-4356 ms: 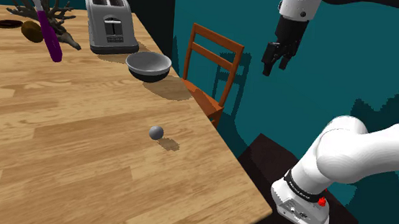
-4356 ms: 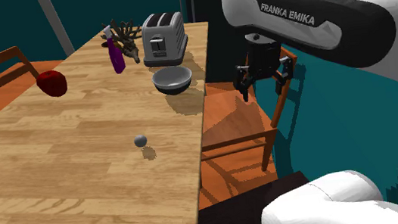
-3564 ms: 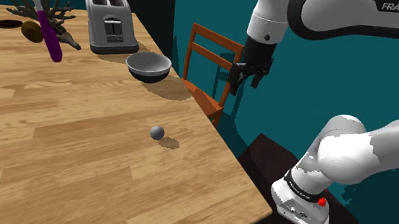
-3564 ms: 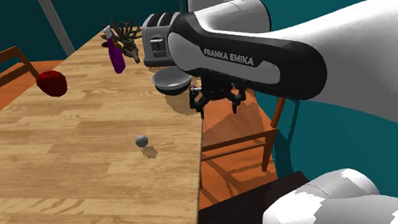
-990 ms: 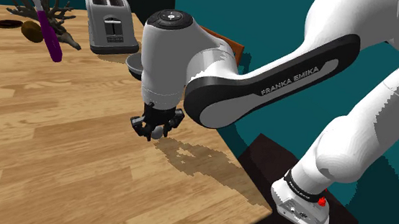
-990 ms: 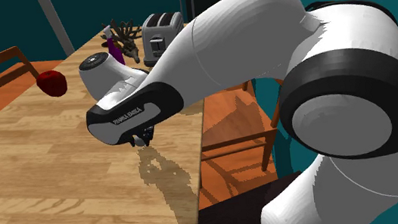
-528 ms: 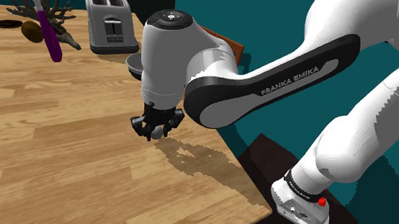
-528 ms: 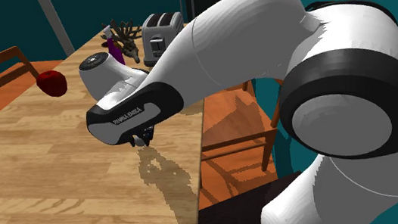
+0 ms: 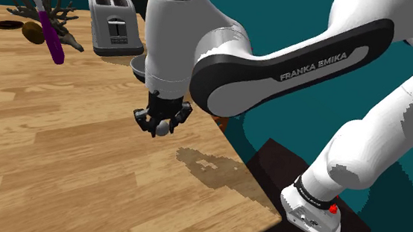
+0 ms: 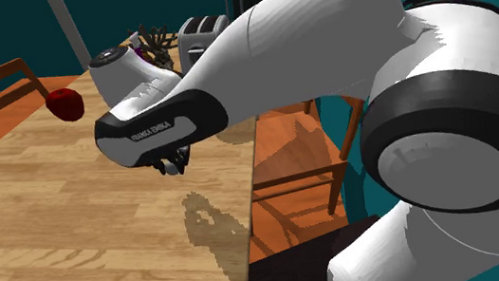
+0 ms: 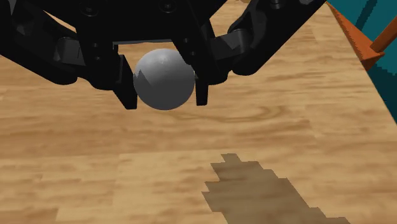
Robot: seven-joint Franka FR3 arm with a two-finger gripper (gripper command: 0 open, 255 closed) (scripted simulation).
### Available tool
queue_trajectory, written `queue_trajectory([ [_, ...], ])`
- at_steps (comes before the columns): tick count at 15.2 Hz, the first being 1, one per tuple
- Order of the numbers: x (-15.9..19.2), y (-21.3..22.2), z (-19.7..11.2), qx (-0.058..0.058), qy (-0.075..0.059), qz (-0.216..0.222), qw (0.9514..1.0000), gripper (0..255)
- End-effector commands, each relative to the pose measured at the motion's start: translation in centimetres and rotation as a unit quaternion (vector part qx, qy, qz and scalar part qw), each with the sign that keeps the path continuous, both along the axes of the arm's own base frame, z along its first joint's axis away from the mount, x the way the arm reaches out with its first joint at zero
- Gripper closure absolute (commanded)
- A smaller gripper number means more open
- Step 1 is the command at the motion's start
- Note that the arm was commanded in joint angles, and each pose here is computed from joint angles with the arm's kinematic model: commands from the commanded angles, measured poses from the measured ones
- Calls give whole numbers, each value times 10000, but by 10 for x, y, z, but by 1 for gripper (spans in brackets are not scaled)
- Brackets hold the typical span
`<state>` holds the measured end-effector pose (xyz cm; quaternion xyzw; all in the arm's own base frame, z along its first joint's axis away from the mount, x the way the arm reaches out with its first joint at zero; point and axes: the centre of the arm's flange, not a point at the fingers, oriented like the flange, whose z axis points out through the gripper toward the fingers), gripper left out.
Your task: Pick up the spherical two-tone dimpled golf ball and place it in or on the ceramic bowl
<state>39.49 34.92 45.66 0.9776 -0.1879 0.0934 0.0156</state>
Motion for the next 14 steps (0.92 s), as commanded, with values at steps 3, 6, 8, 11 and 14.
queue_trajectory([
  [3,-1,0,22,0,2,1,10000,255],
  [6,-1,0,38,0,2,1,10000,255],
  [8,-1,0,48,0,2,1,10000,255],
  [11,-1,0,64,0,2,1,10000,255],
  [14,-1,0,80,0,2,1,10000,255],
])
